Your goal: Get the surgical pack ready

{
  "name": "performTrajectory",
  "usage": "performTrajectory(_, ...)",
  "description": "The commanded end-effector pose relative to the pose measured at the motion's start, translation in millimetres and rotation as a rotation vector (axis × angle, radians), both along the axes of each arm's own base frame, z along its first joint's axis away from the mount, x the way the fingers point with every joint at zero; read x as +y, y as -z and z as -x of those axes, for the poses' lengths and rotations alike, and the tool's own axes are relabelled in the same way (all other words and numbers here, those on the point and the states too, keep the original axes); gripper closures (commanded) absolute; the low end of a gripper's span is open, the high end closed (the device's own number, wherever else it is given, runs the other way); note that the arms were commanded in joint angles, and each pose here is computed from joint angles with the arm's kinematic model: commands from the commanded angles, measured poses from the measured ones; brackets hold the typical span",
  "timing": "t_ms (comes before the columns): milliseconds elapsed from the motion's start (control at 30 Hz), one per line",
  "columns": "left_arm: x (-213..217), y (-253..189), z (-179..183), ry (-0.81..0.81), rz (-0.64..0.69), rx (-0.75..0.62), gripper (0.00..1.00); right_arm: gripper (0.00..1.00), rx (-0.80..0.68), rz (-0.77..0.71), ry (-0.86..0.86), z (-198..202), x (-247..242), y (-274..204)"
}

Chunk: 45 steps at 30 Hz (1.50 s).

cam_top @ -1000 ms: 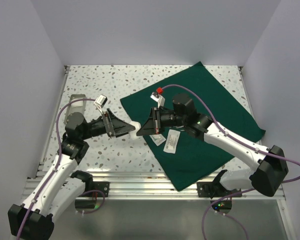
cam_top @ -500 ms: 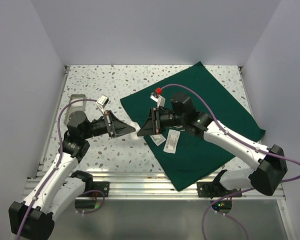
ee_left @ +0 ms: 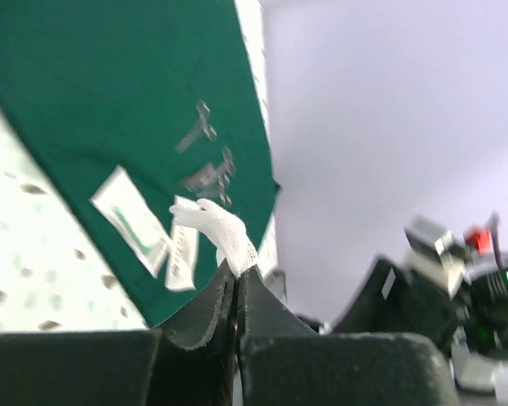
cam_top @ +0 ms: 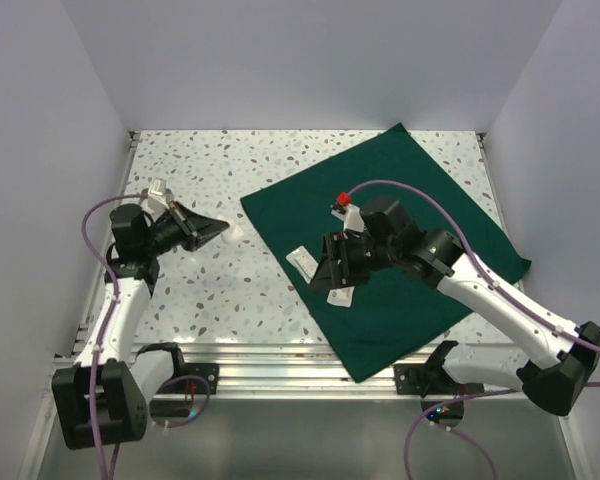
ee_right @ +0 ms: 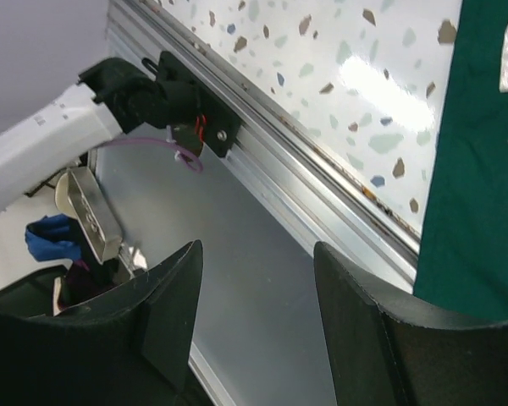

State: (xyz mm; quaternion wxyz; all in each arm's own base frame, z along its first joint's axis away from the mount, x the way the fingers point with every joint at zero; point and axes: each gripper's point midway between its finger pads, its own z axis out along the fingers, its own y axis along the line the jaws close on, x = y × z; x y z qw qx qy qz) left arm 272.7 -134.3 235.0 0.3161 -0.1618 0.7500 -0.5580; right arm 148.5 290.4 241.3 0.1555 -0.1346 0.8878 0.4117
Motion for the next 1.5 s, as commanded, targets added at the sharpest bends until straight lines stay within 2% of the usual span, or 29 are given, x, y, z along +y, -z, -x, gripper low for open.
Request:
performTrajectory(0,39,-8,-43,-0.169,-0.091,-0.104,1.00,0.41,0.014,0.058,-0.001,20,-26,9)
performTrajectory(200,139,25,-103,-0.496,-0.196,-0.010,1.00,0.41,-0.036,0.148,-0.008,9,-38,15)
performTrajectory(333,191,42,-131,-0.588,-0.267,0.030,1.00,0.41,-0.020,0.149,0.010,-12,-41,15)
performTrajectory(500,229,59,-165,-0.639,-0.255,0.046,1.00,0.41,0.047,0.097,0.089,-47,-56,21)
performTrajectory(733,251,94,-198,-0.677,-0.215,0.090,1.00,0.41,0.070,0.108,0.131,-75,-62,30)
performTrajectory(933,267,113,-217,-0.707,-0.232,0.105,1.00,0.41,0.091,0.101,0.162,-93,-64,38)
performTrajectory(1100,275,122,-222,-0.729,-0.248,0.120,1.00,0.41,0.100,0.099,0.181,-102,-65,42)
performTrajectory(1467,286,161,-216,-0.777,-0.290,0.251,1.00,0.41,0.124,0.116,0.203,-110,-66,51)
